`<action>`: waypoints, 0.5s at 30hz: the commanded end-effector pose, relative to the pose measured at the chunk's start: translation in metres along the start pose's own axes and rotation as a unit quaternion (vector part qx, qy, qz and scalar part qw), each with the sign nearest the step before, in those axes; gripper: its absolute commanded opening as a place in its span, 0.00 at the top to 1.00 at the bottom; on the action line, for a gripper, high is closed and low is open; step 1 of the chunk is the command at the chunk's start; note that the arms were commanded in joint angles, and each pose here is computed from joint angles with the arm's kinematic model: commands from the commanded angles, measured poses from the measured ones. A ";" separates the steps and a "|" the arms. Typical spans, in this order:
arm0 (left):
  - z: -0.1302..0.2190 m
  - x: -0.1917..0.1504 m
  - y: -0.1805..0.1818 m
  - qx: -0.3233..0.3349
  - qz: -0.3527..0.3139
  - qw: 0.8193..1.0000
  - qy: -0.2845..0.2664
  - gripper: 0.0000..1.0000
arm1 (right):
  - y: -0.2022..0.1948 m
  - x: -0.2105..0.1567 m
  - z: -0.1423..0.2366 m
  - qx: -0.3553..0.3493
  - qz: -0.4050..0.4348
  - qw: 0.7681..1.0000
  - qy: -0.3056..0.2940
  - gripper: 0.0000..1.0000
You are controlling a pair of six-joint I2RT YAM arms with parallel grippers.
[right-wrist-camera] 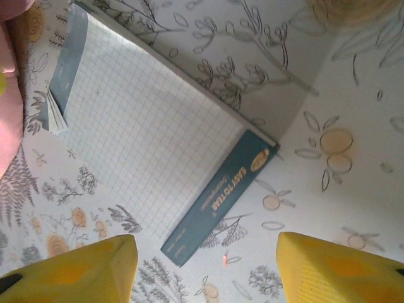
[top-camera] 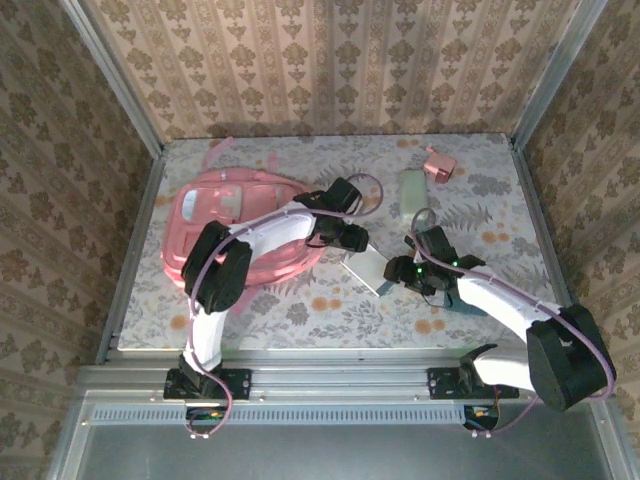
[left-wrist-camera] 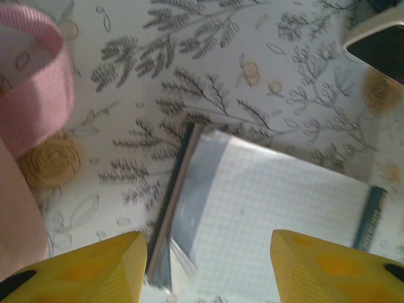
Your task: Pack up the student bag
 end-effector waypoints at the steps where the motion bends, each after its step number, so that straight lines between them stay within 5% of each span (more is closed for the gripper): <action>1: -0.007 0.000 0.013 0.042 -0.023 0.999 0.019 0.43 | 0.007 -0.007 -0.002 0.043 -0.052 0.998 0.012 0.38; 15: -0.040 -0.029 -0.011 0.004 -0.020 0.997 0.070 0.42 | -0.004 -0.003 -0.020 0.073 -0.115 0.991 0.017 0.39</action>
Point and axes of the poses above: each hand's point on the last joint's axis, 136 mm out from that joint toward the fingers, its own z axis back along the fingers, its own y axis along the line the jaws close on, x = y × z, the point moved 2 cm from there along z, back along the fingers, and after that the axes turned 1 degree about z, right-handed, at the moved point
